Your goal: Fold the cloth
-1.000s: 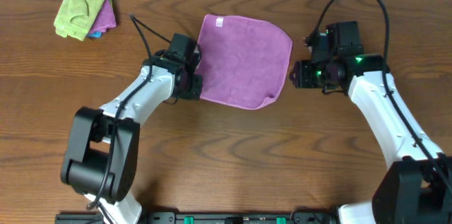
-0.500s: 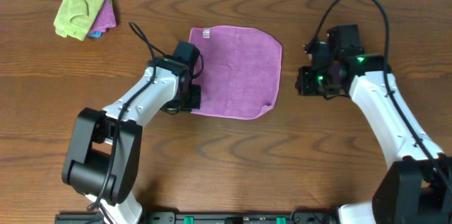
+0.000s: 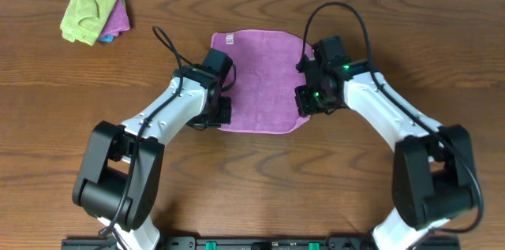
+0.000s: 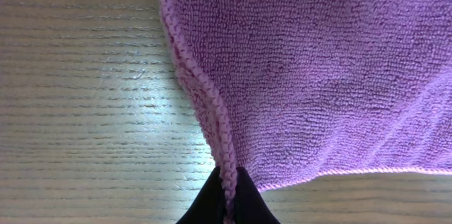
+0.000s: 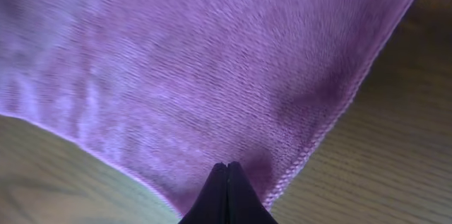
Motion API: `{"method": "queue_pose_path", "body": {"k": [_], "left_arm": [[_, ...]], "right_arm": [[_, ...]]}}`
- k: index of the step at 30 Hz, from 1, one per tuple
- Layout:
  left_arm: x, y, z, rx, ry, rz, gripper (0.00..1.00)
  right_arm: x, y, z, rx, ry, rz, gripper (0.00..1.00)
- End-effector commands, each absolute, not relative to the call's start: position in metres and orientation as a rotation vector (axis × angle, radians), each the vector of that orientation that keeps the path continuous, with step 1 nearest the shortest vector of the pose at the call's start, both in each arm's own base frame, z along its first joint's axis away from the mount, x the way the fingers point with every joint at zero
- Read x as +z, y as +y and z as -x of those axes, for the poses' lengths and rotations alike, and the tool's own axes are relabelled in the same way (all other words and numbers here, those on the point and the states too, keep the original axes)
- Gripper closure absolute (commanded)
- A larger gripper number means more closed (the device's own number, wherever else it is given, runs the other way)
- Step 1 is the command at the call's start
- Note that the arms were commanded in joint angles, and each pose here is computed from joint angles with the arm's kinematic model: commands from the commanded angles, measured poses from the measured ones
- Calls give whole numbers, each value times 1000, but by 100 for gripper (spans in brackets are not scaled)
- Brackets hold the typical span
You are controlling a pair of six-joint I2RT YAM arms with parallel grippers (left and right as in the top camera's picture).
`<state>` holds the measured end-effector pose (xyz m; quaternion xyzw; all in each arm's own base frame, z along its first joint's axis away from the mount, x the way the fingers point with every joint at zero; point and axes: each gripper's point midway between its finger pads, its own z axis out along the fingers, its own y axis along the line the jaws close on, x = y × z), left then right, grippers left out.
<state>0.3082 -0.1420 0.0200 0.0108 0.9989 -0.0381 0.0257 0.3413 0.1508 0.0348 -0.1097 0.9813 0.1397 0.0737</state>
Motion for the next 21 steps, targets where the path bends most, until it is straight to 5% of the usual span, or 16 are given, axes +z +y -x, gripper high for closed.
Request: {"method": "queue_pose_path", "body": {"k": [1,21], "left_arm": [[25,-138,-314,-75,3061,-3,94],[25,-139,-318,-84,3044,-2,94]], "right_arm": [[29,151,-334,397,2979,353,99],[18,125,-292,195,3167,376,98]]}}
